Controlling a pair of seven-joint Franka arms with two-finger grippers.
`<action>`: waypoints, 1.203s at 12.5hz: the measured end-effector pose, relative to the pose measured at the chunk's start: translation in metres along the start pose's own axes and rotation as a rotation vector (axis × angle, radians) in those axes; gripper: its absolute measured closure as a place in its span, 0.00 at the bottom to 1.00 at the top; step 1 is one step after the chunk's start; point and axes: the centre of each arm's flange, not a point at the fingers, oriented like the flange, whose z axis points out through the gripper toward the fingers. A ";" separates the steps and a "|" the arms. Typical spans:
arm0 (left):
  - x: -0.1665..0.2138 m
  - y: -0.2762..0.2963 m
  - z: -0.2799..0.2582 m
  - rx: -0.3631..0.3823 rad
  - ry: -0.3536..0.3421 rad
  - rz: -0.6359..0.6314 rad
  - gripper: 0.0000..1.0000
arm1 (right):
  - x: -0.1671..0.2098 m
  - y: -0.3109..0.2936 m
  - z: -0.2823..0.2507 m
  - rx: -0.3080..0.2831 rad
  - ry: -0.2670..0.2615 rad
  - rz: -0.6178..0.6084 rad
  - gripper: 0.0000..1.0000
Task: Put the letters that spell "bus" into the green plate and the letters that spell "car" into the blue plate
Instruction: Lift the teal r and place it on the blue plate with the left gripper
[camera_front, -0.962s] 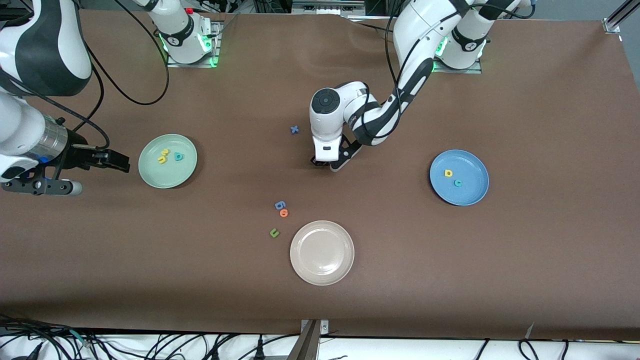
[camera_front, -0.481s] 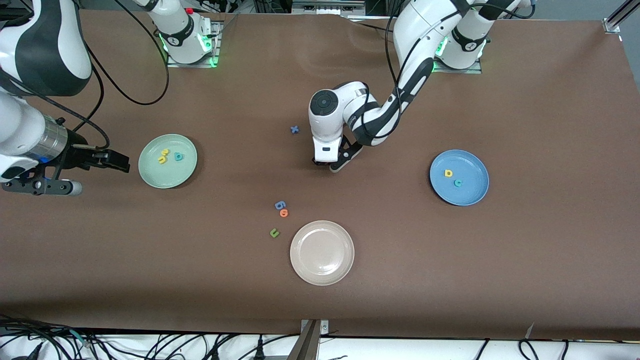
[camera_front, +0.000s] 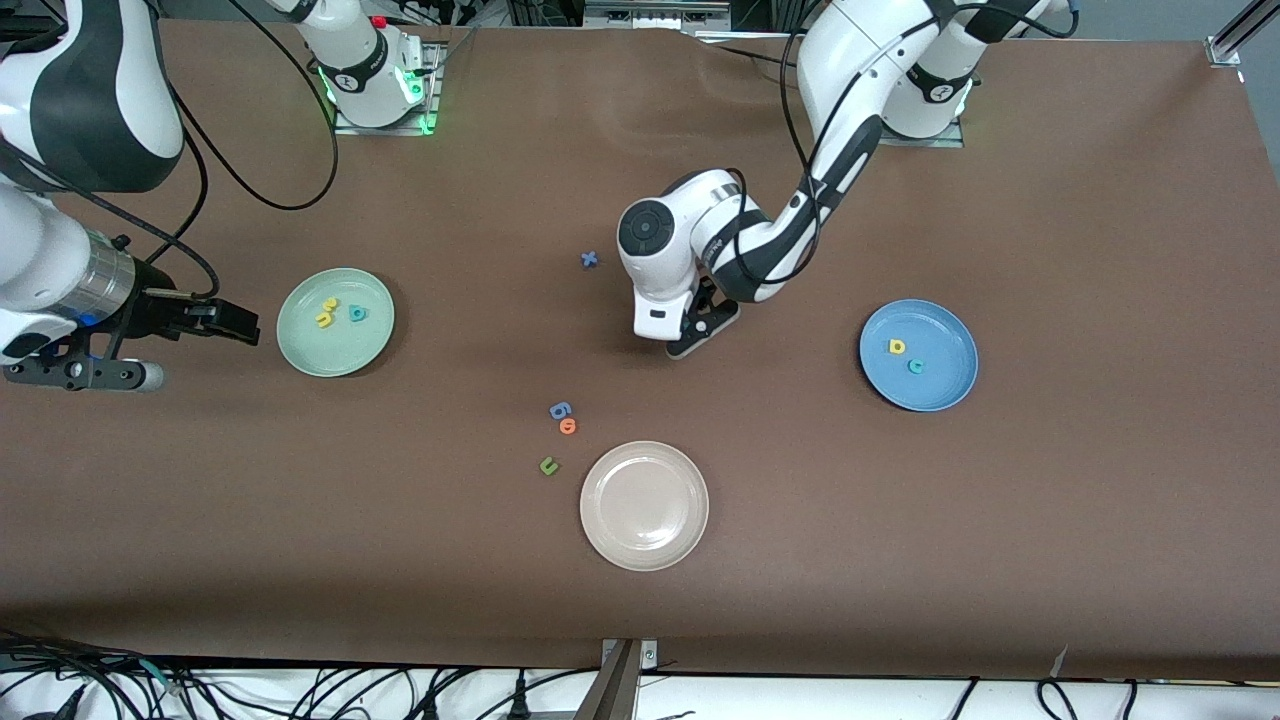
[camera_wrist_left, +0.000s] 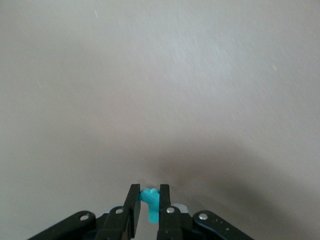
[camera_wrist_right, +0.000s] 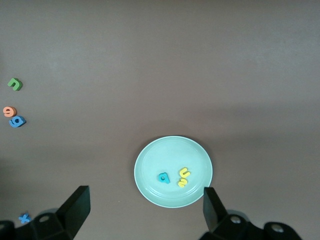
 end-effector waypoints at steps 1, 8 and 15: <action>0.021 -0.007 -0.003 0.029 -0.008 0.039 0.81 | 0.000 0.000 0.000 0.000 0.000 0.000 0.00; 0.192 -0.105 -0.030 0.116 -0.144 0.342 0.81 | 0.000 0.000 0.000 0.000 0.000 0.000 0.00; 0.293 -0.201 0.000 0.097 -0.304 0.697 0.81 | 0.000 0.000 0.000 0.000 0.000 0.000 0.00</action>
